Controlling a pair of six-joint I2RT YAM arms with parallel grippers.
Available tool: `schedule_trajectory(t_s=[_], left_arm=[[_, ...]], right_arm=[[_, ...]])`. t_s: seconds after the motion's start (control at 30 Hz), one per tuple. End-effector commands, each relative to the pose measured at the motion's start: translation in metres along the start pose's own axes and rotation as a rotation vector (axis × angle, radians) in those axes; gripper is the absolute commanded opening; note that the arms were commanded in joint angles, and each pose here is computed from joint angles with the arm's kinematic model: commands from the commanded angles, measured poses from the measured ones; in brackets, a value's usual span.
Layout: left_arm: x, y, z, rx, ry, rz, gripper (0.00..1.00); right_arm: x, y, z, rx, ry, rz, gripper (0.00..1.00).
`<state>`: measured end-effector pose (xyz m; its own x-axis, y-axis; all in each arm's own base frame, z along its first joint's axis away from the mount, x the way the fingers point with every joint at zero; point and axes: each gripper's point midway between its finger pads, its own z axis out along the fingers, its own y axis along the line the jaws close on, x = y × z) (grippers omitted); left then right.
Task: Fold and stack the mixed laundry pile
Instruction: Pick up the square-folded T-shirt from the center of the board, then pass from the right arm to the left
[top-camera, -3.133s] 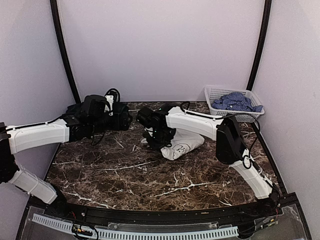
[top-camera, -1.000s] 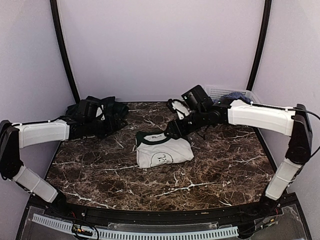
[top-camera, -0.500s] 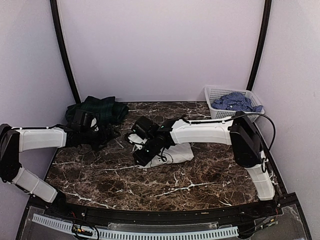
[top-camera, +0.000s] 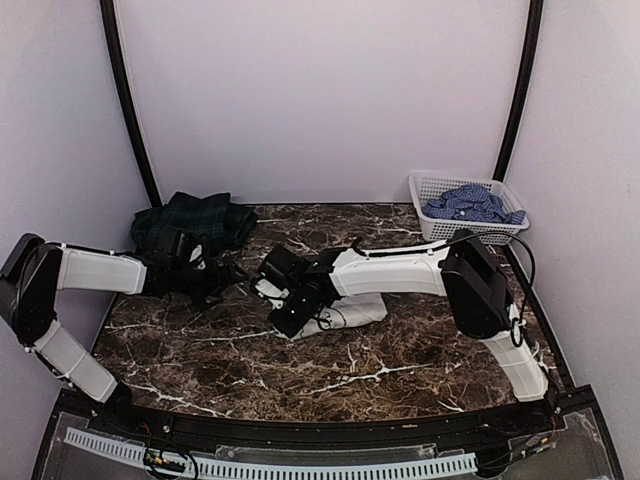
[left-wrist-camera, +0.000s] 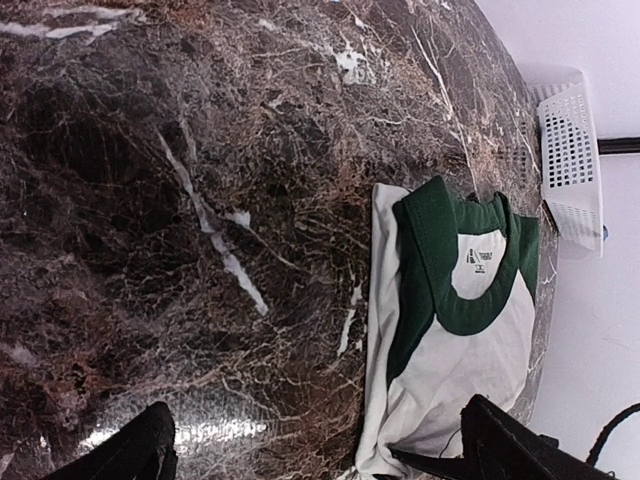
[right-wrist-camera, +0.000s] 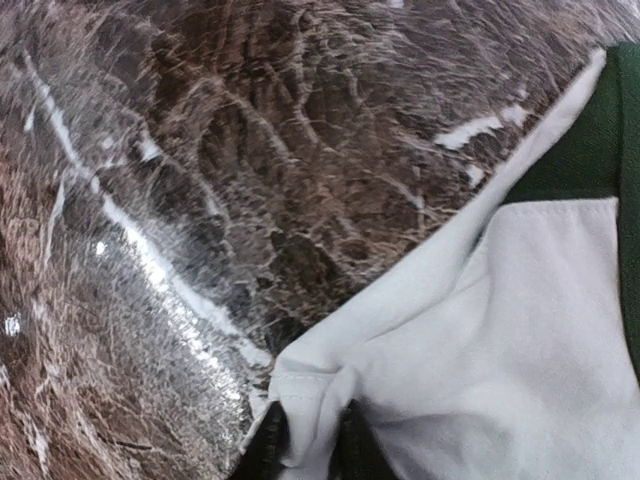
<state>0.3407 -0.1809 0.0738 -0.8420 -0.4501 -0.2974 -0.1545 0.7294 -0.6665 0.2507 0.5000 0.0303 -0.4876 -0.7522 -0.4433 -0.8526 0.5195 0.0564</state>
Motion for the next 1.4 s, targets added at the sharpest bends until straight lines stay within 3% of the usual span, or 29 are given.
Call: schedule_trajectory(t_s=[0.0, 0.27, 0.5, 0.87, 1.2, 1.37], left_arm=[[0.004, 0.000, 0.005, 0.033, 0.018, -0.022, 0.99], [0.014, -0.009, 0.016, 0.100, 0.055, -0.035, 0.99], [0.038, -0.032, 0.037, 0.180, 0.107, -0.046, 0.99], [0.050, -0.055, 0.063, 0.273, 0.154, -0.156, 0.99], [0.064, -0.043, 0.093, 0.178, 0.153, -0.273, 0.99], [0.065, -0.034, 0.097, 0.156, 0.130, -0.337, 0.91]], right_arm=[[0.026, -0.003, 0.014, 0.050, 0.092, -0.030, 0.02], [-0.029, -0.010, -0.042, -0.014, -0.089, 0.011, 0.00], [-0.048, -0.031, -0.075, -0.079, -0.190, 0.084, 0.00], [-0.055, -0.034, -0.087, -0.103, -0.221, 0.092, 0.00], [-0.066, -0.024, -0.091, -0.162, -0.261, 0.094, 0.00], [-0.076, -0.022, -0.093, -0.175, -0.283, 0.099, 0.00]])
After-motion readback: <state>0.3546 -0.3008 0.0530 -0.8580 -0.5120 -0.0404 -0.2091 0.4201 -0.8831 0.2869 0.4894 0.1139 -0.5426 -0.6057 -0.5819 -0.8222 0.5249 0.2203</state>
